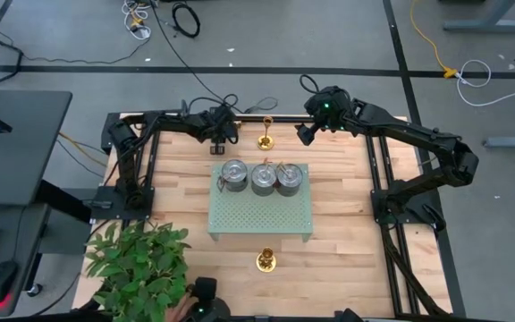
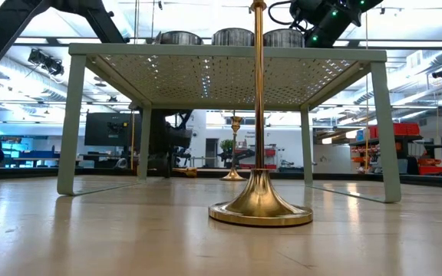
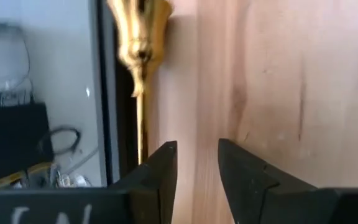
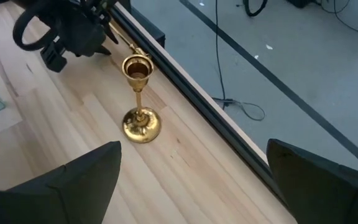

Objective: Pick & Place candle stick holders
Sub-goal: Put the top golden candle holder on the shelf aligned with the middle orange scented candle

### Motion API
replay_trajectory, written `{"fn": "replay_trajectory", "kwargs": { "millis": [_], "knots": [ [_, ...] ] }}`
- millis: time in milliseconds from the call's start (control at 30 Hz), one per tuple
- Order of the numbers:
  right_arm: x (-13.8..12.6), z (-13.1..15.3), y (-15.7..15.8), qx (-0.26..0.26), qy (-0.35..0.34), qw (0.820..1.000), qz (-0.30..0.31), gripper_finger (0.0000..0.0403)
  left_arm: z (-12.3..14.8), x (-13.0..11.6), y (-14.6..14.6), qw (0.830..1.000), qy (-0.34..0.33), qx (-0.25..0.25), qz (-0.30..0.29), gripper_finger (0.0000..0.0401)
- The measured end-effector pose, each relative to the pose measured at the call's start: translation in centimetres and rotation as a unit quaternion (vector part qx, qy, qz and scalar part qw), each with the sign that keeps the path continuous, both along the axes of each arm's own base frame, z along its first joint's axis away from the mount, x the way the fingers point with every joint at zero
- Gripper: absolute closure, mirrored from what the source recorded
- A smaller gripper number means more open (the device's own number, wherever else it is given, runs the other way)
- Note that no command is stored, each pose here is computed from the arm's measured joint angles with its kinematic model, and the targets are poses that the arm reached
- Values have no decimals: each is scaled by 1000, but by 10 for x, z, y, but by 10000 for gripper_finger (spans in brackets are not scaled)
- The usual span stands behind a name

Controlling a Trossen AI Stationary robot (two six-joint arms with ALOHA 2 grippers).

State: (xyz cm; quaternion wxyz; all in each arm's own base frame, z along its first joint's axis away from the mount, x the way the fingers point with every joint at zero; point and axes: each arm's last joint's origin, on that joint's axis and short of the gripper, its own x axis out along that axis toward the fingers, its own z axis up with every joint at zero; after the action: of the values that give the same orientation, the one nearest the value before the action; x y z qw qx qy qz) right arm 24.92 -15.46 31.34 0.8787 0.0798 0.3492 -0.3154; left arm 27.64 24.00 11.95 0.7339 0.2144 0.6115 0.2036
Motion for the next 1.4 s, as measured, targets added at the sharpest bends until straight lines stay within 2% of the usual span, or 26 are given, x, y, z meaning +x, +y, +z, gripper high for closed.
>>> {"fn": "replay_trajectory", "kwargs": {
  "millis": [133, 300, 467, 633, 933, 1100, 1300, 1400],
  "knots": [
    [0, 0, 0, -1, -1, 1000, 0, 3, -1, 3, -7, 998, 22, 39, 48, 280],
    [0, 0, 0, -2, -2, 1000, 0, 3, 0, 7, -11, 996, 31, 60, 57, 280],
    [0, 0, 0, -2, -2, 1000, 0, 3, 0, 4, -5, 999, -5, 15, 38, 280],
    [0, 0, 0, -2, -2, 1000, 1, 3, 0, 0, -3, 997, 30, 42, 63, 281],
    [1, 1, 0, -4, -4, 1000, 1, 3, 1, 1, -5, 998, 23, 22, 56, 299],
    [1, 1, 0, -4, -5, 1000, 0, 3, 1, -6, 2, 998, -12, -25, 51, 316],
    [1, 0, -1, 1, -7, 1000, -3, 3, 1, -21, 20, 994, -42, -43, 94, 340],
    [2, -1, -1, 1, -6, 1000, -3, 3, 1, -25, 24, 992, -61, -65, 91, 354]
  ]
}}
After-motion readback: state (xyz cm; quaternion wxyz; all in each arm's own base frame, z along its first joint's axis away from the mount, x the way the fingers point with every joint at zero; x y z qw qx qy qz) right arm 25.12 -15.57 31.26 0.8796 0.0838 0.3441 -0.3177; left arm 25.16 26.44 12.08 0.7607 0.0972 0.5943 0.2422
